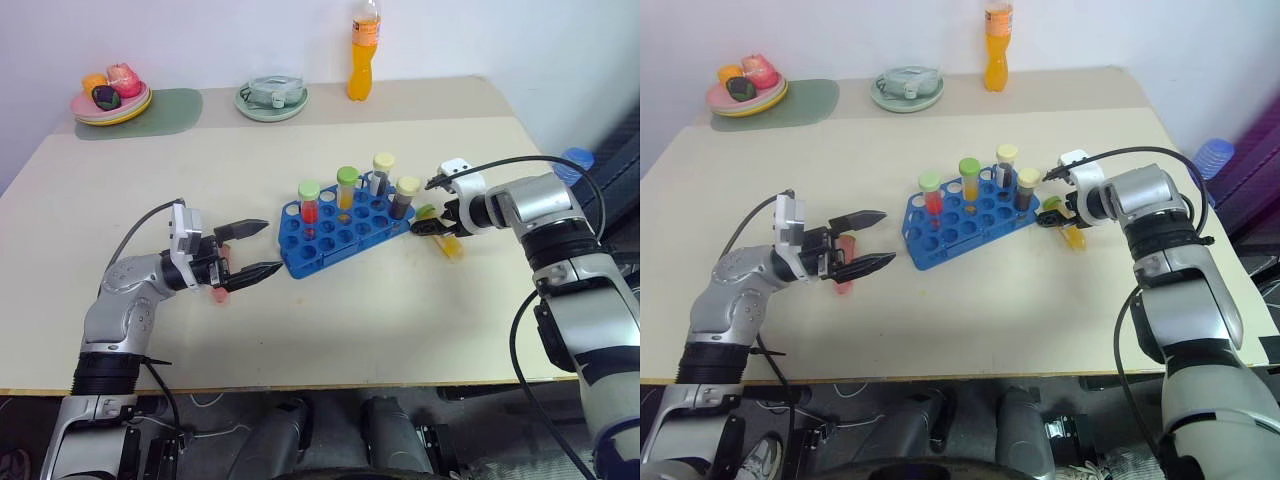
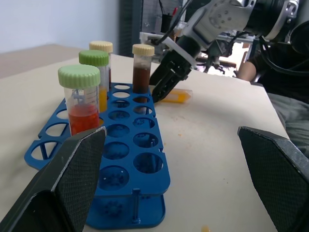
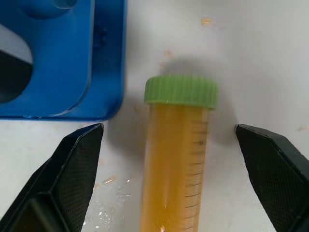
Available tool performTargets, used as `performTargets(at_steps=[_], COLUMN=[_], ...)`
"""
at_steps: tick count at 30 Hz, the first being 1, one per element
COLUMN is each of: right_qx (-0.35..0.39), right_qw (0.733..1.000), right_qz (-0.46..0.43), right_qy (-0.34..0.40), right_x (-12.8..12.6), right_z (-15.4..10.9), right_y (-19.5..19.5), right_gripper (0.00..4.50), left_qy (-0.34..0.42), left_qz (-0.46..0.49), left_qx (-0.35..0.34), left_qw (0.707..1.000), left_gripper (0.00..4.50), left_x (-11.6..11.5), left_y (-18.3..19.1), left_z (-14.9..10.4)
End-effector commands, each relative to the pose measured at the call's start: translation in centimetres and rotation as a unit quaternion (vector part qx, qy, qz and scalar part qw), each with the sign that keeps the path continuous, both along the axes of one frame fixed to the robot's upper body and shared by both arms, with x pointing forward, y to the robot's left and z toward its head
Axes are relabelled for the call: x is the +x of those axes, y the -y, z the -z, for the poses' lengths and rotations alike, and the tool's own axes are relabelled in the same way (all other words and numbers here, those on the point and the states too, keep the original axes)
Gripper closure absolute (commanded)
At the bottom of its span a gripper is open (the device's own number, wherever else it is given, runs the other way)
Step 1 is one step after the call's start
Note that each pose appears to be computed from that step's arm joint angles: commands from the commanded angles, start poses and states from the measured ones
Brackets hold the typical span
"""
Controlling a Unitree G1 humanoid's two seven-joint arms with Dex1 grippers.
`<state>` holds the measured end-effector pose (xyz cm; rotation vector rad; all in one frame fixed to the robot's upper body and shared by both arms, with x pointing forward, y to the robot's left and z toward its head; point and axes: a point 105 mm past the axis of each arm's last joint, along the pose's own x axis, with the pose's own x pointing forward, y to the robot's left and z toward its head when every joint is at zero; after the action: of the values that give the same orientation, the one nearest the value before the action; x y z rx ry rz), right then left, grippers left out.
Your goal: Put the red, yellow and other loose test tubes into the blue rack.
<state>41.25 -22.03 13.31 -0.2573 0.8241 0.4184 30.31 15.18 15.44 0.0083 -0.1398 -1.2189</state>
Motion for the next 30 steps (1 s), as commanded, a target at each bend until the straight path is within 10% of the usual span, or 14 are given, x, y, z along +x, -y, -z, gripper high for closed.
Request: performTargets(at_steps=[1,5,11,30], right_qx=[-0.028,-0.045,-0.061,-0.032], right_qw=[1.000,0.999,0.997,0.996], right_qz=[-0.003,-0.009,-0.031,-0.068], right_qy=[0.005,-0.004,-0.017,-0.042], right_x=[0.6,0.6,0.2,-10.3], right_z=[-0.1,0.4,1.1,2.0], right_y=[0.5,0.9,1.3,6.6], right_gripper=[0.04,0.90,3.67,3.70], left_qy=[0.022,0.022,0.022,0.018], left_qz=[-0.004,-0.006,-0.011,-0.004], left_qx=[0.002,0.001,0.000,-0.002], left_qw=[1.000,1.000,1.000,1.000], left_gripper=[0.00,0.00,0.00,0.00], left_x=[-0.2,-0.3,-0.4,-0.2], left_y=[-0.2,-0.2,-0.3,0.0], left_z=[-0.8,-0.8,-0.8,-0.7])
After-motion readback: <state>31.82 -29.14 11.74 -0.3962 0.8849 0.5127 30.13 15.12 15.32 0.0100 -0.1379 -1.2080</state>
